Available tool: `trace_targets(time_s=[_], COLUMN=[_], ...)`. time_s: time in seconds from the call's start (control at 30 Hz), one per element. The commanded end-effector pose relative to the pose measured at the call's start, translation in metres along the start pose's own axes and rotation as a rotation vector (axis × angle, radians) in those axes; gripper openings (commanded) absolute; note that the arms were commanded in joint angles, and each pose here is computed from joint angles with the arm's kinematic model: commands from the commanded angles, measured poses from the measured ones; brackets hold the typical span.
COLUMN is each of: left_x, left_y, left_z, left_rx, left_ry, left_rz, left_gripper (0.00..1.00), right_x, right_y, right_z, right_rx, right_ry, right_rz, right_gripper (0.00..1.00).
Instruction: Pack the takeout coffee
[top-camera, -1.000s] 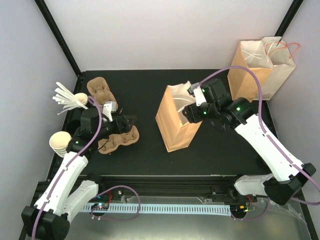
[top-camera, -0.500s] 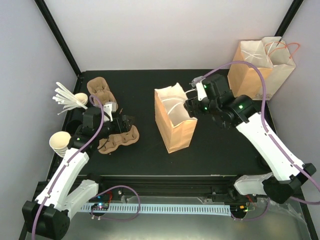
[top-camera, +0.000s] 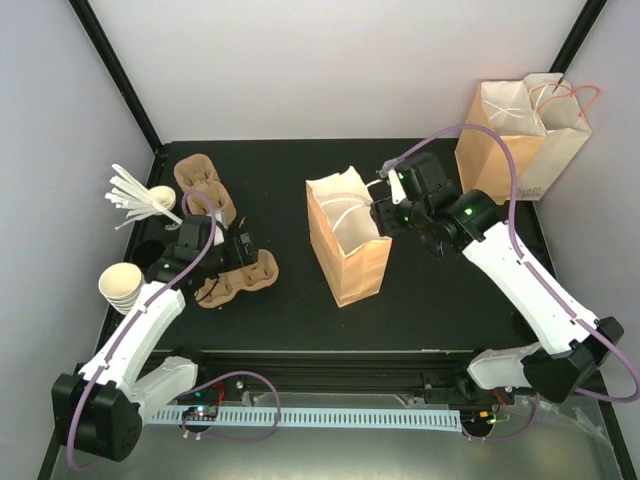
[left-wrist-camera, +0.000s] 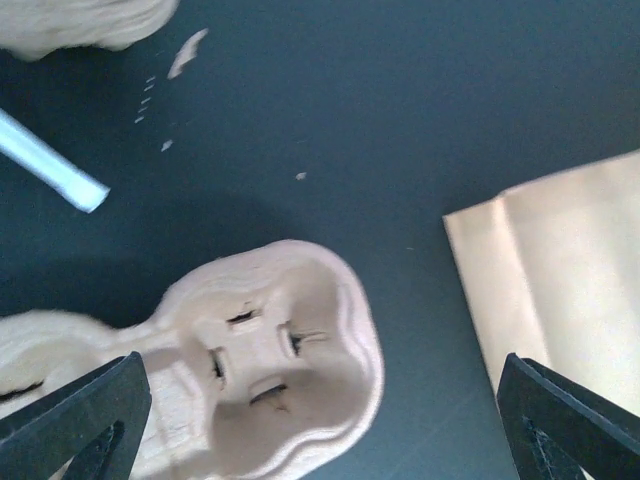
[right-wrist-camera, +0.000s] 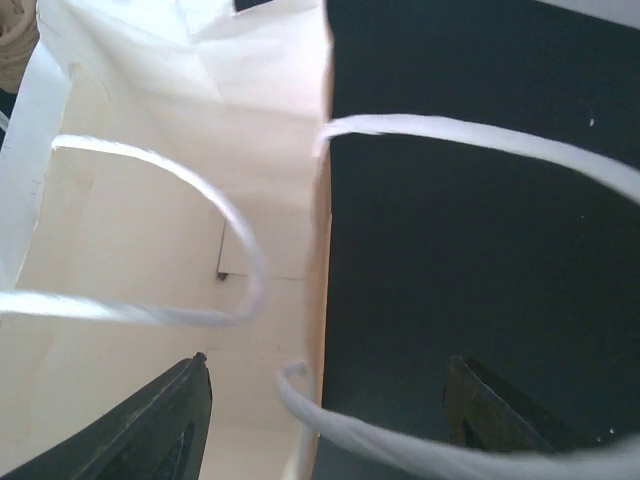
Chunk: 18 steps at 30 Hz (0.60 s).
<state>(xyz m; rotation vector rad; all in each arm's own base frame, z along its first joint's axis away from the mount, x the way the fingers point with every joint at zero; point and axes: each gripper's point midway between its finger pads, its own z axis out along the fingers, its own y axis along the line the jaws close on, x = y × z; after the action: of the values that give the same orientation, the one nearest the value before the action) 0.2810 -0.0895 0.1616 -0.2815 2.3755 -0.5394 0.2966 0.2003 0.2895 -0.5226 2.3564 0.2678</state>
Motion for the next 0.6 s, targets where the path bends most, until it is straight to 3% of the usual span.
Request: trace_targets(time_s=[0.0,0.4,0.57], left_x=[0.012,0.042,0.050], left_y=[0.037,0.068,0.081], left_z=[0.009,0.044,0.051], left_rx=[-0.193,-0.318,-0.375], left_ry=[0.027,0.134,0.158], left_rz=[-0.128,-0.191,-0.207], left_gripper=[0.97,0.98,0.89], right_x=[-0.013,-0.028,-0.030], right_y=[-0.005,-0.009,-0.009], right_z=[-0.019,-0.062,-0.071], right_rx=[0.019,0.003,-0.010], right_ry=[-0.093,-0.275,-0.323], right_rz=[0.002,0.011,0.011], right_gripper=[0.67,0.69,0.70])
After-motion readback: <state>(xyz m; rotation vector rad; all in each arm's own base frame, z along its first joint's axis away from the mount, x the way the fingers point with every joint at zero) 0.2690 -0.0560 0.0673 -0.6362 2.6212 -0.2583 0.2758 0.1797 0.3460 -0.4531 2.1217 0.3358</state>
